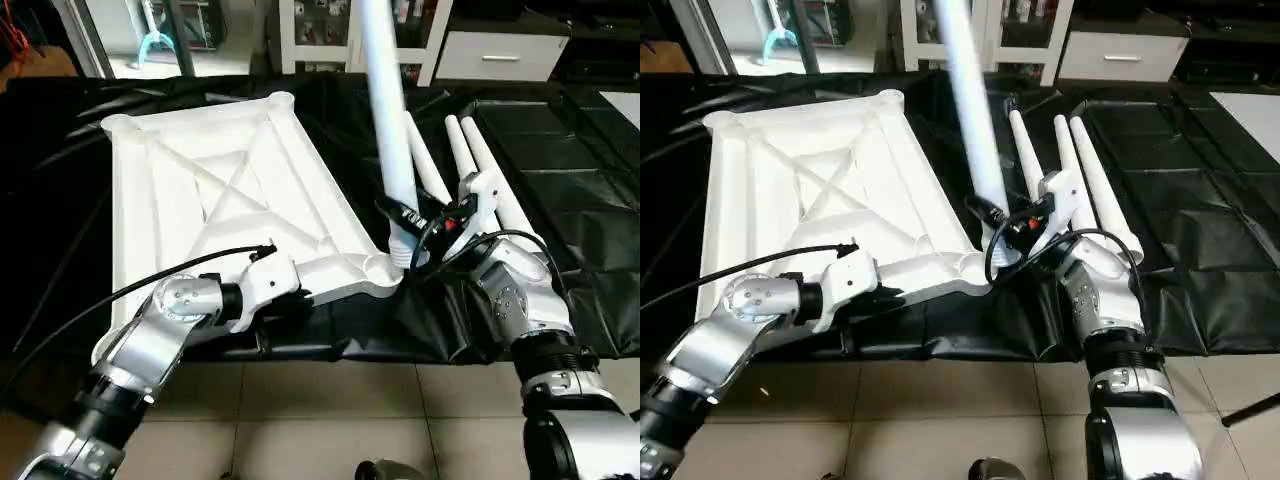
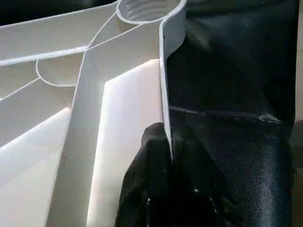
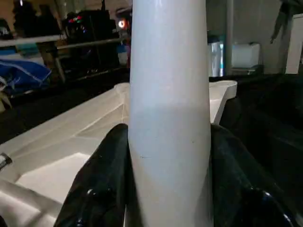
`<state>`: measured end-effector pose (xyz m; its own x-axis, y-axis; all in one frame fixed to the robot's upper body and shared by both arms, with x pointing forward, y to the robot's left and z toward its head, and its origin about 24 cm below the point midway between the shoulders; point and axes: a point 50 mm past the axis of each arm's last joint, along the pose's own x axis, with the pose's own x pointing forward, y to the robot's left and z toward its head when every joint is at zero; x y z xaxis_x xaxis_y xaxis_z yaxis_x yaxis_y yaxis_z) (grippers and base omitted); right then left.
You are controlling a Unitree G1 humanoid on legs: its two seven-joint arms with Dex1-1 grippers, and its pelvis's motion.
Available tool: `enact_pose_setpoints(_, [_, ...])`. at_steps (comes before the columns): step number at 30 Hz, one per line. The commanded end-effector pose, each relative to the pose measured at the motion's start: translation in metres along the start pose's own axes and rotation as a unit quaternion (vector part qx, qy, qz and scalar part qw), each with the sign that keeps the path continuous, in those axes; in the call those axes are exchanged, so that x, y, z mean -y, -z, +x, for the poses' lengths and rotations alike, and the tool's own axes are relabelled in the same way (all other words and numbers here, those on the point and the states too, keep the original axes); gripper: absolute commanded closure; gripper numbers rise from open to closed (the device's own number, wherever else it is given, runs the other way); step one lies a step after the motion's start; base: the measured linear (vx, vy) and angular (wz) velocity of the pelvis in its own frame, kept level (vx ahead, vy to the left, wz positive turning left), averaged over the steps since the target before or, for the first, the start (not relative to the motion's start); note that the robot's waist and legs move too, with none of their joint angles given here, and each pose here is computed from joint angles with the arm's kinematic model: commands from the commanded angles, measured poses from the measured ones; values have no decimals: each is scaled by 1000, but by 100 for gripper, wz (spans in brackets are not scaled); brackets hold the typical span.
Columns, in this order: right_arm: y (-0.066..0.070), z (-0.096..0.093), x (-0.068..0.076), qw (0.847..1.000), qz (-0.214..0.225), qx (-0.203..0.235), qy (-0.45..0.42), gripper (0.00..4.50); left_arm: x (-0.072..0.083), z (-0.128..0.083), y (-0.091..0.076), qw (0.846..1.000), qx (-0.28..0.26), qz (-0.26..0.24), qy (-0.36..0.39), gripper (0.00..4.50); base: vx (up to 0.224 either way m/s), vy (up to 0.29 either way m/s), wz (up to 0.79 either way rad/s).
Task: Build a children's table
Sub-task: Insert table leg to table base
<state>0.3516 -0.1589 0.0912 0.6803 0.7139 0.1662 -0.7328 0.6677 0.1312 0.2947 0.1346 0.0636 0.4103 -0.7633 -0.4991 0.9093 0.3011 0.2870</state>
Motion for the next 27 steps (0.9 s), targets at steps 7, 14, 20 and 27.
enact_pose_setpoints(7, [-18, 5, 9, 996, -18, 59, 66, 264, -28, -3, -17, 996, 50, 3, -71, 388, 0, 0, 0])
enact_pose_setpoints(14, [-46, 12, 20, 988, -57, 78, 121, 264, -67, -37, -70, 952, 265, -85, -125, 313, 0, 0, 0])
enact_pose_setpoints(20, [-50, 17, 1, 992, -108, 52, 31, 264, -84, -49, -98, 898, 365, -171, -175, 274, 0, 0, 0])
enact_pose_setpoints(27, [-52, 20, -33, 983, -164, 16, -78, 265, -93, -55, -151, 766, 524, -334, -163, 220, 0, 0, 0])
